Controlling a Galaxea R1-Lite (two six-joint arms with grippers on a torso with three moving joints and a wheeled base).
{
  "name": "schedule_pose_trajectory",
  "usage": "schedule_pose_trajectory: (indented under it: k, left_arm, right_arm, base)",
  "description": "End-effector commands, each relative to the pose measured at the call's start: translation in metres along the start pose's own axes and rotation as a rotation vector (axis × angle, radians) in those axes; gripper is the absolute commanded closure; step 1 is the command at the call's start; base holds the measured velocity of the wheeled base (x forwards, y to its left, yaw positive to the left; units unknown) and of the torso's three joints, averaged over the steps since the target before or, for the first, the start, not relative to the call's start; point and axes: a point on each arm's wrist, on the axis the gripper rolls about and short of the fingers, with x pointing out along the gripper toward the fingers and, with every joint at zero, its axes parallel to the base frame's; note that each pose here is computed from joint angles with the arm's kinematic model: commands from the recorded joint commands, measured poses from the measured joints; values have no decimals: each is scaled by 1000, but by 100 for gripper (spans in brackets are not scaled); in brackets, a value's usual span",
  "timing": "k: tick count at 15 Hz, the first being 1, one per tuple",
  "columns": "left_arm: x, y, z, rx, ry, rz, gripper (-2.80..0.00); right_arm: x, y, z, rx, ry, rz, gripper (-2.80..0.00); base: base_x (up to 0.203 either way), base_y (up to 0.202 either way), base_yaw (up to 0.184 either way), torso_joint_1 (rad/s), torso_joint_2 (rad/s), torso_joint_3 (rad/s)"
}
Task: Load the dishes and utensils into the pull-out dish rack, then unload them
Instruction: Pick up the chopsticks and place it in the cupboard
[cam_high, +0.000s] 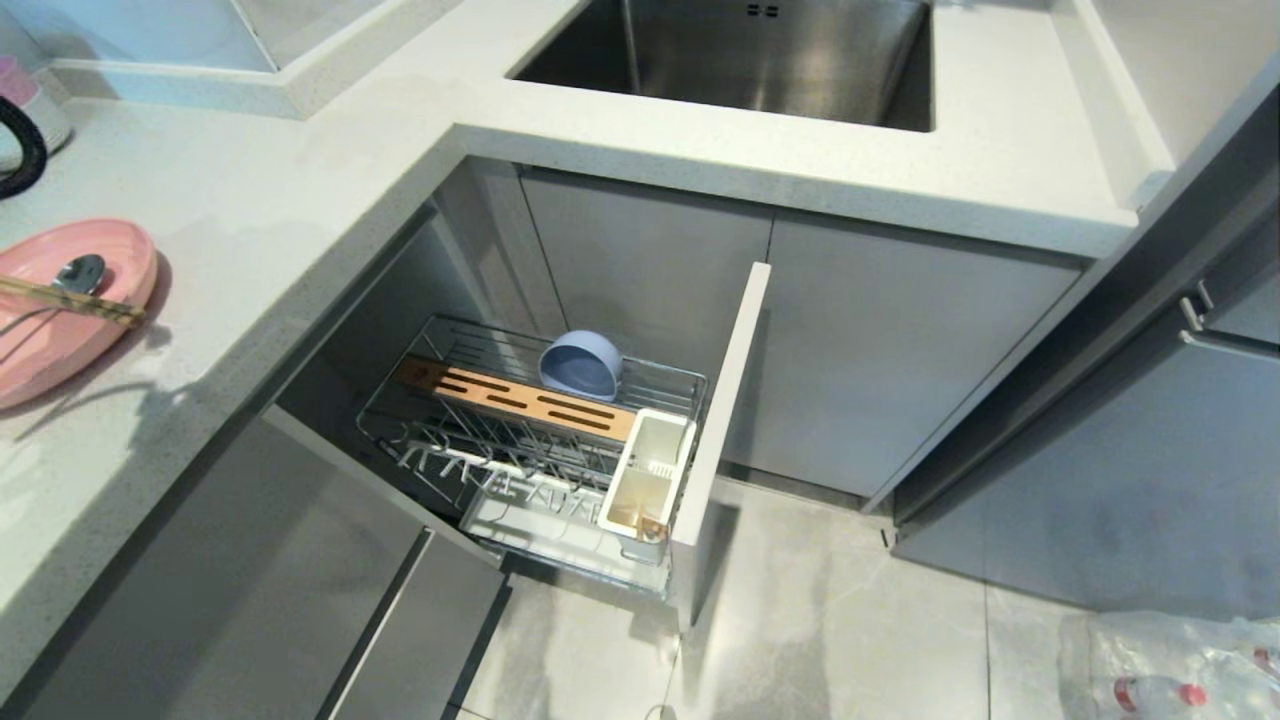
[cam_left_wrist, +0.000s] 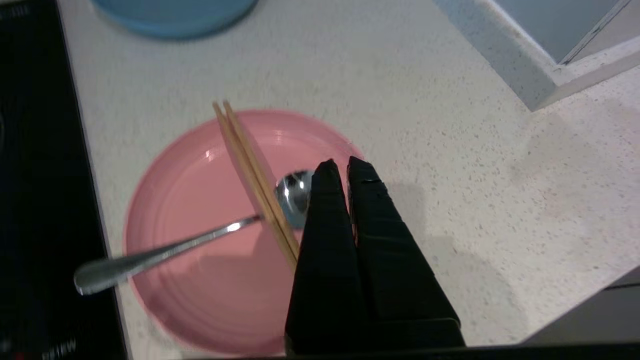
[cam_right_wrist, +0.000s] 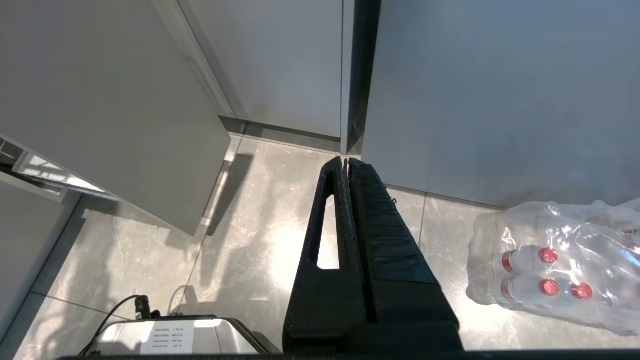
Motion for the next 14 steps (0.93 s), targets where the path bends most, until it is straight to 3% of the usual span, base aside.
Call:
schedule_pose_trajectory:
  k: [1,5,9,12,13,14]
  left_arm:
    - [8,-4,-8,-11,79,44,0]
    - [24,5,-17,27,154,114,0]
    - [25,19,-24,56,312,112,0]
    - [36,44,-52,-21,496,160,0]
    - [37,47,-48,-56,503,132,0]
    - [33,52,-32,-118,464,99,0]
  right_arm:
    - [0,0,0,0,1,0,0]
    - [0,0,0,1,1,0,0]
    - [0,0,0,0,1,0,0]
    - [0,0,0,0,1,0,0]
    - [0,0,0,0,1,0,0]
    - [0,0,0,0,1,0,0]
  base:
    - [0,0,0,0,0,0]
    - [0,0,0,0,0,0]
    - [0,0,0,0,0,0]
    - [0,0,0,0,0,0]
    - [0,0,0,0,0,0]
    - [0,0,0,0,0,0]
